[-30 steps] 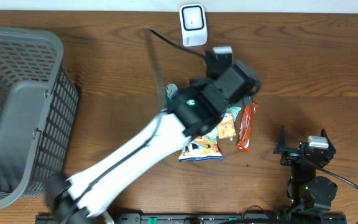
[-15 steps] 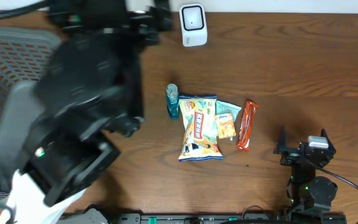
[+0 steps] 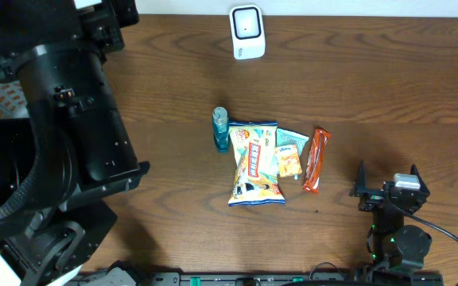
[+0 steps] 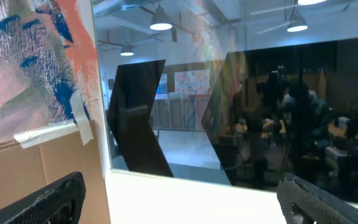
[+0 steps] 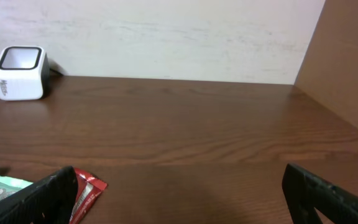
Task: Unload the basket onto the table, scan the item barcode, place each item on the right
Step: 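Release the Kleenex pack and retract the left arm up and away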
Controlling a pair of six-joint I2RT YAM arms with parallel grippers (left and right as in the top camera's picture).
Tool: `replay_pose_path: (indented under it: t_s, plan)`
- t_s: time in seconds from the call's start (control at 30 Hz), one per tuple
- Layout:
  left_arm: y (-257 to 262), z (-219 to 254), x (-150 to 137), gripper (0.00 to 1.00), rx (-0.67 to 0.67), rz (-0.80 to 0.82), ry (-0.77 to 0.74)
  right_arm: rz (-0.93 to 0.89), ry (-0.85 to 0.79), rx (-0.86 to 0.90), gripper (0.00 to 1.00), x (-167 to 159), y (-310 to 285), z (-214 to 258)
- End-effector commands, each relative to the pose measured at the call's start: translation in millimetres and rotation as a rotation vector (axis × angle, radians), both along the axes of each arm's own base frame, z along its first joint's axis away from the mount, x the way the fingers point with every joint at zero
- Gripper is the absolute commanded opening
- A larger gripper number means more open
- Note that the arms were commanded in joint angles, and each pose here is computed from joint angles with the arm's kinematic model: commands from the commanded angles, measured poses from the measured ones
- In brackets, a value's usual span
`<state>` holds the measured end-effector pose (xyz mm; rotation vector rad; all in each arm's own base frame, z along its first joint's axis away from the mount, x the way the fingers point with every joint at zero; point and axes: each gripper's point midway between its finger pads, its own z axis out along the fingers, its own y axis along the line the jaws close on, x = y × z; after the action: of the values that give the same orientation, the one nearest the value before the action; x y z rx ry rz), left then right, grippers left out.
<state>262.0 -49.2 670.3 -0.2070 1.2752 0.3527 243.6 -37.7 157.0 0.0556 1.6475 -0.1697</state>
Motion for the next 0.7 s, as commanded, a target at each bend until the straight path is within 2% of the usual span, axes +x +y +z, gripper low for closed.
replay_pose_path:
  t_s: [0.0,0.27,0.67]
  plan:
    - [11,-4,-7,0.98,0.028,0.032,0.022,0.000,-0.003,0.012,0.99,0,0,0]
    - [24,-41,-22,0.98,0.065,0.013,0.064,0.000,-0.003,0.012,0.99,0,0,0]
    - [83,-58,-66,0.98,-0.143,0.031,-0.043,0.000,-0.003,0.012,0.99,0,0,0]
